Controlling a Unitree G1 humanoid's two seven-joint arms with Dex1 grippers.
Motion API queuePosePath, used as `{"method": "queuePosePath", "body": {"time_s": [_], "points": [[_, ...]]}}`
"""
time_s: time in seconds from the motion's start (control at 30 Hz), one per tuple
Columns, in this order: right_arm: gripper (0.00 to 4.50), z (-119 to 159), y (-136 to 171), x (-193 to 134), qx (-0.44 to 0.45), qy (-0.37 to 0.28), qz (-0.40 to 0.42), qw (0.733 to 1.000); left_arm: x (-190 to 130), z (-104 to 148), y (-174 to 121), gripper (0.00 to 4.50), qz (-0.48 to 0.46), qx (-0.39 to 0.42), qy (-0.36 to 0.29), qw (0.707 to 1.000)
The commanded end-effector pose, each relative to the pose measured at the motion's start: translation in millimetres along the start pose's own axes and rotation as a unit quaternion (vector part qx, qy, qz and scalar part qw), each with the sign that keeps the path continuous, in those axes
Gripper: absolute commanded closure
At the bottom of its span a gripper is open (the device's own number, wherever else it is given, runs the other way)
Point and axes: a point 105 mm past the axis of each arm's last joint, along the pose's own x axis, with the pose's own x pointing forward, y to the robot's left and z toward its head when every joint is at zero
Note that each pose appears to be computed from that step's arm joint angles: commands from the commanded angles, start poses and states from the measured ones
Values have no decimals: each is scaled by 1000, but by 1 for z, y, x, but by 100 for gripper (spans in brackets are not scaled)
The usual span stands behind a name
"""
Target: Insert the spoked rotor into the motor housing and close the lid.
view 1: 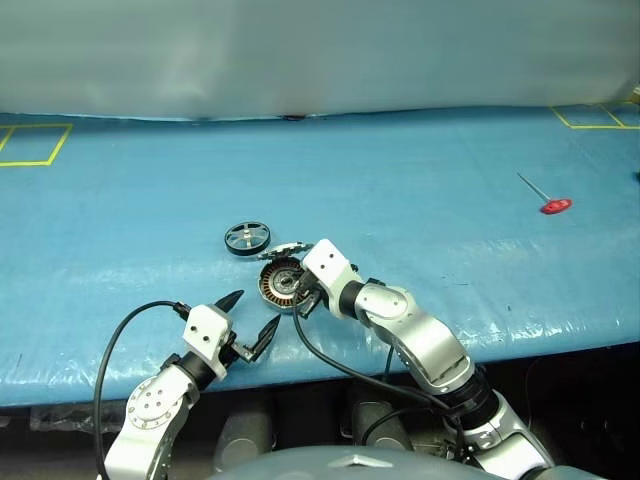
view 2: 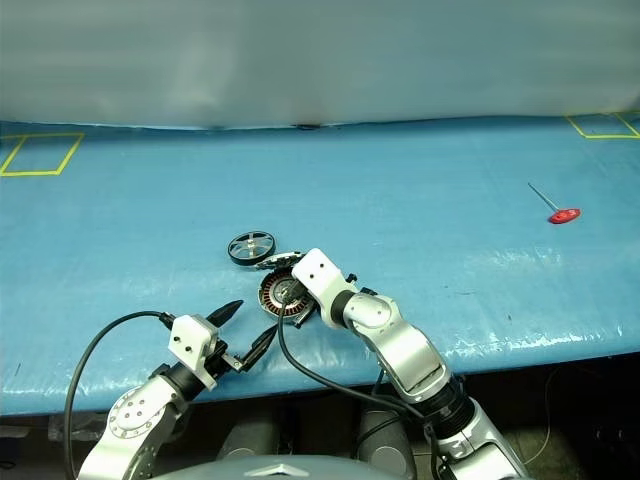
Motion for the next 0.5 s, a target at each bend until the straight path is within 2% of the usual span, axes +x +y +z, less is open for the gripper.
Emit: {"method": "queuePosePath", "body": {"time_s": [0.03, 0.5], "points": [[446, 17, -2, -2, -1, -39, -9, 999, 1, 4, -4, 0, -7, 3, -9, 1000], [446, 24, 12, 7, -3, -52, 22, 998, 2, 3, -5, 0, -9, -1, -9, 1000]]}}
